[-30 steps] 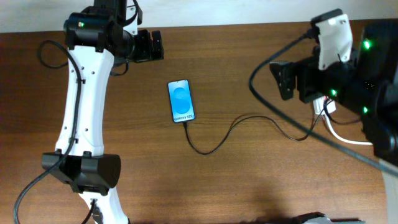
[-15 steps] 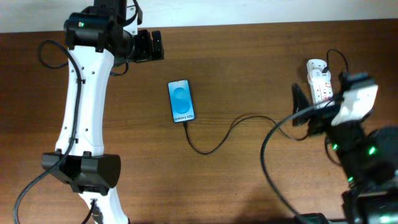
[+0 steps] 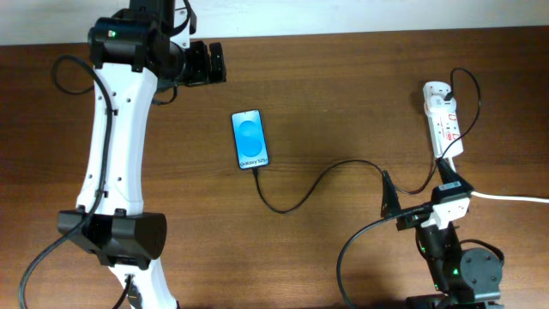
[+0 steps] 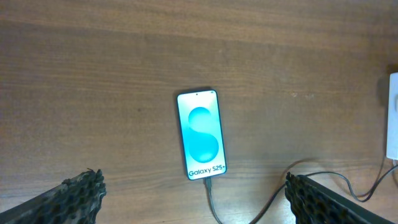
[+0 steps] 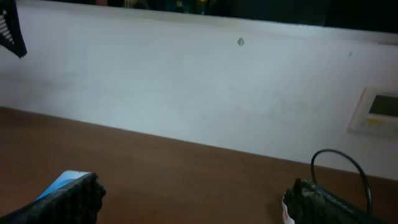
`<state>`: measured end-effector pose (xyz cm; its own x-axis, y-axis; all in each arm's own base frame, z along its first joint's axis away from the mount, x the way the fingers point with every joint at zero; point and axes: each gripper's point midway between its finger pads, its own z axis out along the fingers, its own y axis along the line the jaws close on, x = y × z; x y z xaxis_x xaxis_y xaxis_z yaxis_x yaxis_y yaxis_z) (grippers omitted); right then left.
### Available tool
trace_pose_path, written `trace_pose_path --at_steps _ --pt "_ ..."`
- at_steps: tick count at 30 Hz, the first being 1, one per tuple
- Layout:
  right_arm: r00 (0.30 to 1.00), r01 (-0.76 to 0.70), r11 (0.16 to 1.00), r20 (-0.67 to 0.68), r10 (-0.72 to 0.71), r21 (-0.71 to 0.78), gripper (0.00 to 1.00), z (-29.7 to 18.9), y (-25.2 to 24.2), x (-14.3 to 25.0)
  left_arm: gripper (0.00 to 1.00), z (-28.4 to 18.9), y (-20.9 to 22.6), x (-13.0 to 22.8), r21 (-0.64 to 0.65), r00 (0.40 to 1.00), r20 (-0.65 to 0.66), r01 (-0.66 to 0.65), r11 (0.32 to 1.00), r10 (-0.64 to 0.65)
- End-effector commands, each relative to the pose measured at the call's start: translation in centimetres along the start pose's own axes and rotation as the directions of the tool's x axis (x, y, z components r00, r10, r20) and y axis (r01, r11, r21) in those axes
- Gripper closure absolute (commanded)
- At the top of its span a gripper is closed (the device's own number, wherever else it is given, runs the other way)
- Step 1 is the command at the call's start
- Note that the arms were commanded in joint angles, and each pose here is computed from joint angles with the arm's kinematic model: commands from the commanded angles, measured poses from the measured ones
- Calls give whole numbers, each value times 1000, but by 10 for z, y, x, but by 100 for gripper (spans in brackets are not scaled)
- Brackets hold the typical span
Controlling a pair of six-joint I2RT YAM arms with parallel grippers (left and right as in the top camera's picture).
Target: Plug charger to phone and switch on socket
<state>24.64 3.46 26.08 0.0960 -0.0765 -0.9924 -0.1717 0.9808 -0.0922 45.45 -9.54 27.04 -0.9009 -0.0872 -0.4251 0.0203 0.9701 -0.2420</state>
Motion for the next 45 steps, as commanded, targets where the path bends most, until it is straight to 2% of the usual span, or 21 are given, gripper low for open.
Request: trace_pose_path --at_steps 1,13,23,26,45 --pt "1000 -3 1000 6 3 -9 2 -5 3 16 1 -13 -2 -4 12 999 32 -11 1000 10" --pt "1000 -7 1000 10 7 -9 2 -11 7 50 1 -13 -2 -4 12 999 33 -11 1000 10" --pt "997 -21 1000 -72 20 -17 2 -9 10 83 1 -13 -2 -4 12 999 32 -11 1000 10" --pt "990 -32 999 -138 29 -22 2 -11 12 99 0 -13 -2 -4 12 999 33 -11 1000 11" --pt "989 -32 999 -143 29 -19 2 -11 11 100 1 -13 -2 -4 12 999 32 -11 1000 11"
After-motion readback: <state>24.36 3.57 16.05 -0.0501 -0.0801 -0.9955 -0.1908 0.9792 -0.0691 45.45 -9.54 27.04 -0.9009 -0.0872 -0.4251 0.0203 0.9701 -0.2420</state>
